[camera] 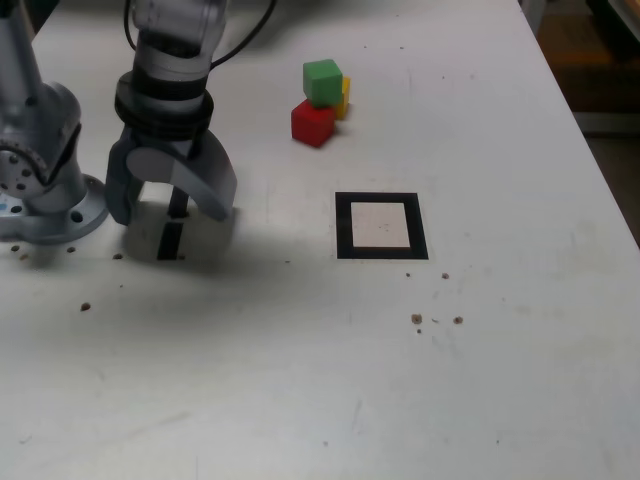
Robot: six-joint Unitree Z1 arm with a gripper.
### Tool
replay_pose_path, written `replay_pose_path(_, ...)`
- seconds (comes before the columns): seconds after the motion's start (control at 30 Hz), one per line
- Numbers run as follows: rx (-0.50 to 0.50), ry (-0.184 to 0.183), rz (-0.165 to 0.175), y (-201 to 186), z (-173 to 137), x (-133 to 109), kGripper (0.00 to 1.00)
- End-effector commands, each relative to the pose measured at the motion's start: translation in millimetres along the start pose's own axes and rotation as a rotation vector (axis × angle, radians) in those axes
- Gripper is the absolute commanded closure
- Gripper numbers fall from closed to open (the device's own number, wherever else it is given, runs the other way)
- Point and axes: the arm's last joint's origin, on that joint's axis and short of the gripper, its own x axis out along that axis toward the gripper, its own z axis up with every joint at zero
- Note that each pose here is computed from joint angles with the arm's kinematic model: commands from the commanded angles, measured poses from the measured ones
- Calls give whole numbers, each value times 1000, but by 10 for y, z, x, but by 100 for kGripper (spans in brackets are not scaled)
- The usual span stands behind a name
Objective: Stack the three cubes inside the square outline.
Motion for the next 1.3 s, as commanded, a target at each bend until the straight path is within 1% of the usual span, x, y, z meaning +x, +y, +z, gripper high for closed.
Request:
replay_pose_path(0.0,-1,6,0,4,5,10,0)
replay_pose_path(0.17,-1,7,3,8,-8,-19,0)
replay_pose_path(0.27,4,-12,19,24,-22,-155,0)
replay_pose_path(0.33,11,-34,45,48,-27,-330,0)
replay_pose_path(0.4,21,-56,81,90,-24,-560,0)
replay_pose_path(0.5,39,-90,139,185,-16,-954,0)
replay_pose_path(0.53,46,-106,160,240,-17,-1126,0)
replay_pose_path(0.6,48,-136,183,338,-33,-1360,0)
replay_pose_path(0.67,34,-165,196,453,-63,-1545,0)
replay_pose_path(0.73,7,-193,200,577,-93,-1678,1)
replay_pose_path(0.83,-51,-231,198,762,-115,-1815,1)
replay_pose_path(0.97,-117,-261,191,968,-54,-1950,1)
replay_pose_path(1.07,-137,-276,190,1091,86,-2043,1)
replay_pose_path(1.13,-143,-279,190,1172,206,-2083,1)
replay_pose_path(1.17,-147,-274,188,1217,267,-2087,1)
replay_pose_path(1.27,-164,-229,171,1392,442,-2014,1)
